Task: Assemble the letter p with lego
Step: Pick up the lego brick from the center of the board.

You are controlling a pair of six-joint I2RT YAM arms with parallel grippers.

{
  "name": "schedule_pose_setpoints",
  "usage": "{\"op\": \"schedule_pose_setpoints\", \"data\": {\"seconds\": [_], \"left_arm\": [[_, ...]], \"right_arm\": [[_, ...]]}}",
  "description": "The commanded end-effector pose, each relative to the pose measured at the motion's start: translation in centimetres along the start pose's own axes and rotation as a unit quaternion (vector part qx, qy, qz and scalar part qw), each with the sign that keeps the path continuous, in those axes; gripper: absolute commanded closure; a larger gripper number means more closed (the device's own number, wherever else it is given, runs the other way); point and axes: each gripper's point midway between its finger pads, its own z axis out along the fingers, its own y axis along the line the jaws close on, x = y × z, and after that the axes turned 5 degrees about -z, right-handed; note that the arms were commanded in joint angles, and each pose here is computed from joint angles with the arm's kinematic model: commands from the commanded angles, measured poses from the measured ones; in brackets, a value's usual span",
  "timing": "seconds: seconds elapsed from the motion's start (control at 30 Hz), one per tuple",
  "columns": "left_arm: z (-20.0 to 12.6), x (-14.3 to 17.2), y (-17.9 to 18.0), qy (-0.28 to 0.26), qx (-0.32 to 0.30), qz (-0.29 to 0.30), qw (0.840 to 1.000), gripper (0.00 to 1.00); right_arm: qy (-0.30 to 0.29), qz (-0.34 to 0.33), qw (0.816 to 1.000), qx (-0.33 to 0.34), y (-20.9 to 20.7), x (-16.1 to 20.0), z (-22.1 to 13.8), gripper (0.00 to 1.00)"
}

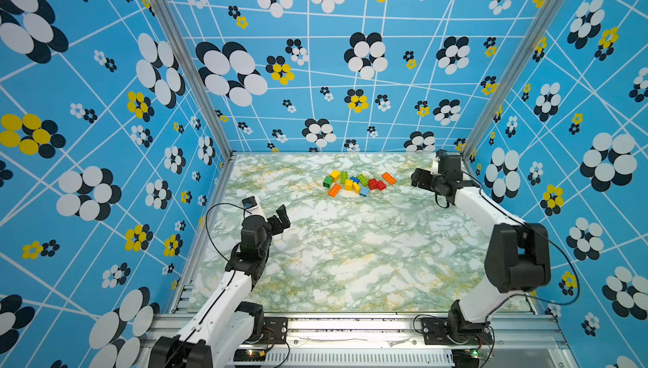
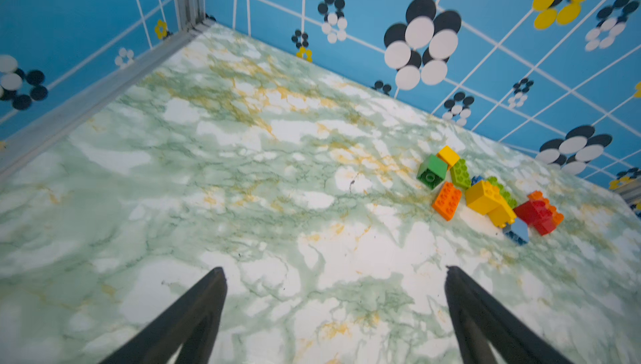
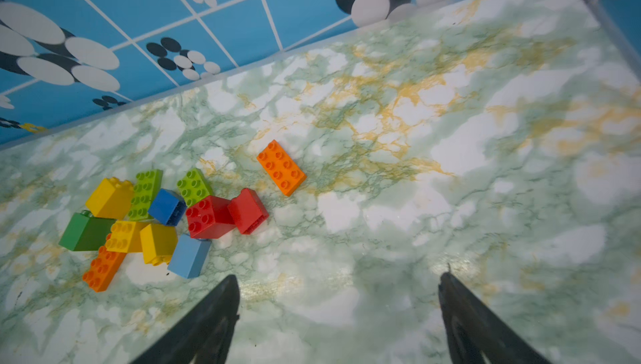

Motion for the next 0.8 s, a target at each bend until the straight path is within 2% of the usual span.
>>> {"op": "schedule_pose_setpoints", "data": {"seconds": [0.0, 0.1, 0.13, 0.4, 0.53, 0.77], "left_arm": [[0.9, 0.4, -1.3, 0.028, 0.028, 0.008, 0.999, 0.01], [1.6, 0.8, -1.3, 0.038, 0.028, 0.016, 0.999, 0.01], [1.7, 0.8, -1.2, 0.036, 0.026, 0.017, 0.999, 0.01], [0.8, 0.2, 0.1, -0.009, 0.003, 0.022, 1.0, 0.01], [0.0, -0.5, 1.1, -0.035, -0.018, 0.022, 0.999, 0.01], [-1.3, -1.2, 2.2, -0.073, -0.038, 0.017, 0.996, 0.01]], "right_arm": [[0.084, -0.087, 0.992, -0.024, 2.5, 2.1, 2.3, 0.12], [0.127, -0.144, 0.981, -0.04, 4.5, 3.0, 4.2, 0.2], [0.126, -0.159, 0.978, -0.042, 4.9, 2.1, 4.7, 0.21], [0.202, -0.232, 0.948, -0.079, 6.6, 4.1, 8.9, 0.32], [0.226, -0.244, 0.94, -0.081, 6.7, 4.7, 10.7, 0.4], [0.232, -0.252, 0.937, -0.072, 6.8, 4.3, 12.7, 0.47]]}}
